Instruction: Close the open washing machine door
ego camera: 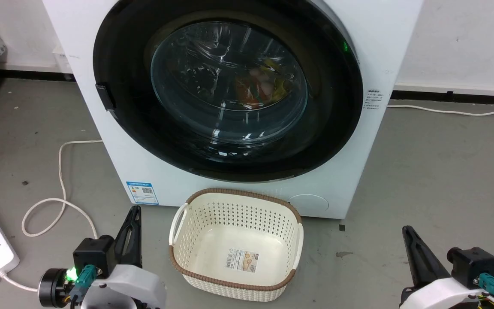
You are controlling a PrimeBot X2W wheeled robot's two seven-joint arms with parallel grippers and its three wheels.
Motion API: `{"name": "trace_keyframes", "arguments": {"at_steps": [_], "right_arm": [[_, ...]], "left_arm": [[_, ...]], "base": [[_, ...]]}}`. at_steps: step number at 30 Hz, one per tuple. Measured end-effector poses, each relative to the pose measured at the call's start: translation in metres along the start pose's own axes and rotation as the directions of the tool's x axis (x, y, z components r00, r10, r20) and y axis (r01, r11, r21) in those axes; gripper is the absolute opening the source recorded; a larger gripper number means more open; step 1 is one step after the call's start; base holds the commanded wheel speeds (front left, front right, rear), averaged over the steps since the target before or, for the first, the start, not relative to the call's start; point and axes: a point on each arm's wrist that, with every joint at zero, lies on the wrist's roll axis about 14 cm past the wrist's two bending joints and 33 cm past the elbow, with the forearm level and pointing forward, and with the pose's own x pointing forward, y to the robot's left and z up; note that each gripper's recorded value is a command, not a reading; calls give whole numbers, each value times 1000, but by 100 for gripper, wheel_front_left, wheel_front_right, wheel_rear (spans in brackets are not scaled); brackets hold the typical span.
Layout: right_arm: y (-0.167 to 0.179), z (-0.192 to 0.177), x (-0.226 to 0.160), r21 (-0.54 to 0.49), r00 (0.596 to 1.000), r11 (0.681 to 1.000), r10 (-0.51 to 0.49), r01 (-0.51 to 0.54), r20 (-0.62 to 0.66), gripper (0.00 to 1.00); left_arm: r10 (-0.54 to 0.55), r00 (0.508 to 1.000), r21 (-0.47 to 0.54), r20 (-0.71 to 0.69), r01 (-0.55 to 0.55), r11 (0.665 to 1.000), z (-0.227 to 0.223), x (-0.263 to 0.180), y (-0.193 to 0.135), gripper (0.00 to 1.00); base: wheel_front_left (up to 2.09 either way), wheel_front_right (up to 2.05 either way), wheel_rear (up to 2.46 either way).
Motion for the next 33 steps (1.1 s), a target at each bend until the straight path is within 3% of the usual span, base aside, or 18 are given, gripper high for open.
{"name": "trace_keyframes", "arguments": {"at_steps": [33], "right_arm": [[8,4,8,-58,1000,998,25,-25,0,0]], "left_arm": [[23,999,37,-30,-22,999,-3,-2,4,0]], "base": [[0,0,0]]}}
